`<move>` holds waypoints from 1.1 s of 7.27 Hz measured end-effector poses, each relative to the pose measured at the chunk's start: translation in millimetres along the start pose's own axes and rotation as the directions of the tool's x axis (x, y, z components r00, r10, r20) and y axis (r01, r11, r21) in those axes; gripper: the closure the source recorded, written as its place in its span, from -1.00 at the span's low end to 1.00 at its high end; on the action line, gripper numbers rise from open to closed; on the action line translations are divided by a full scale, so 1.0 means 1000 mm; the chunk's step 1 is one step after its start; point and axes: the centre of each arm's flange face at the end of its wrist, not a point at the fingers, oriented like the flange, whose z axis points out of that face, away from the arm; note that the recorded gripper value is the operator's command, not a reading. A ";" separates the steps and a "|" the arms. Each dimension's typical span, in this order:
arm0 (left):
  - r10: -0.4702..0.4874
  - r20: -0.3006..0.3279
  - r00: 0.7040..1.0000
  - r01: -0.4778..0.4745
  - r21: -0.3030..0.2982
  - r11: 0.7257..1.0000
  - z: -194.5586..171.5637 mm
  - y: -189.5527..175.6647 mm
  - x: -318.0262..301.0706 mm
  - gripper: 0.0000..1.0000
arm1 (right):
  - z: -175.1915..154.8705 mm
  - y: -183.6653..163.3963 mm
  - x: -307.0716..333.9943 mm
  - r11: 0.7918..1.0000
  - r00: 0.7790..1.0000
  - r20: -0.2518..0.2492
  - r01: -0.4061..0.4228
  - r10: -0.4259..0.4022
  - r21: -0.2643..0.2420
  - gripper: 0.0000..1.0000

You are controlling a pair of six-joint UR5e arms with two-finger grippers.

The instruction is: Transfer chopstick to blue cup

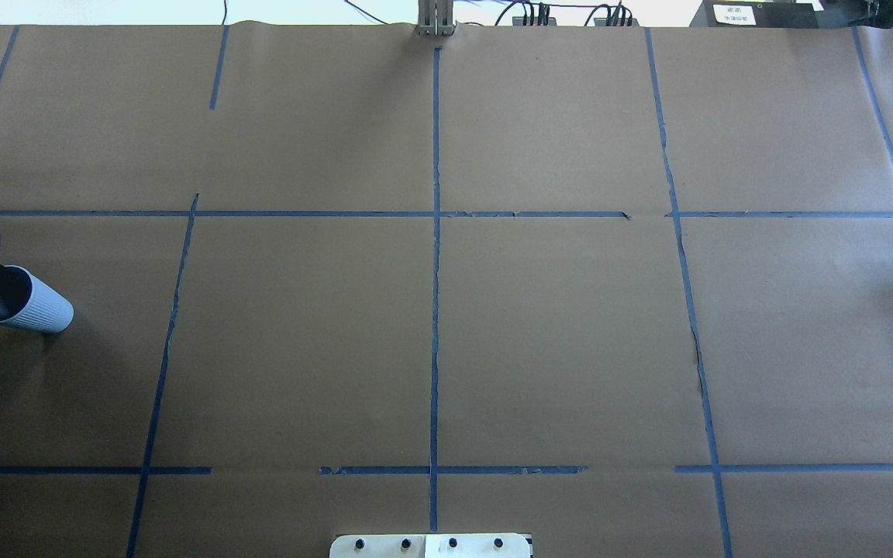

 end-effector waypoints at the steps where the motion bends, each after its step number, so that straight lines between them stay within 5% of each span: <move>1: -0.004 -0.020 1.000 0.004 -0.018 1.000 -0.001 0.002 0.001 1.00 | -0.001 0.000 0.000 1.000 1.000 0.001 -0.001 0.001 0.002 -1.00; 5: -0.047 -0.088 0.995 0.042 -0.068 0.997 -0.062 0.016 0.030 1.00 | -0.003 0.000 -0.001 1.000 1.000 0.005 0.000 0.000 0.006 -1.00; 8: -0.142 -0.085 0.986 0.134 -0.097 0.986 -0.135 -0.017 0.144 1.00 | -0.003 -0.001 -0.001 1.000 1.000 0.005 0.000 0.000 0.007 -1.00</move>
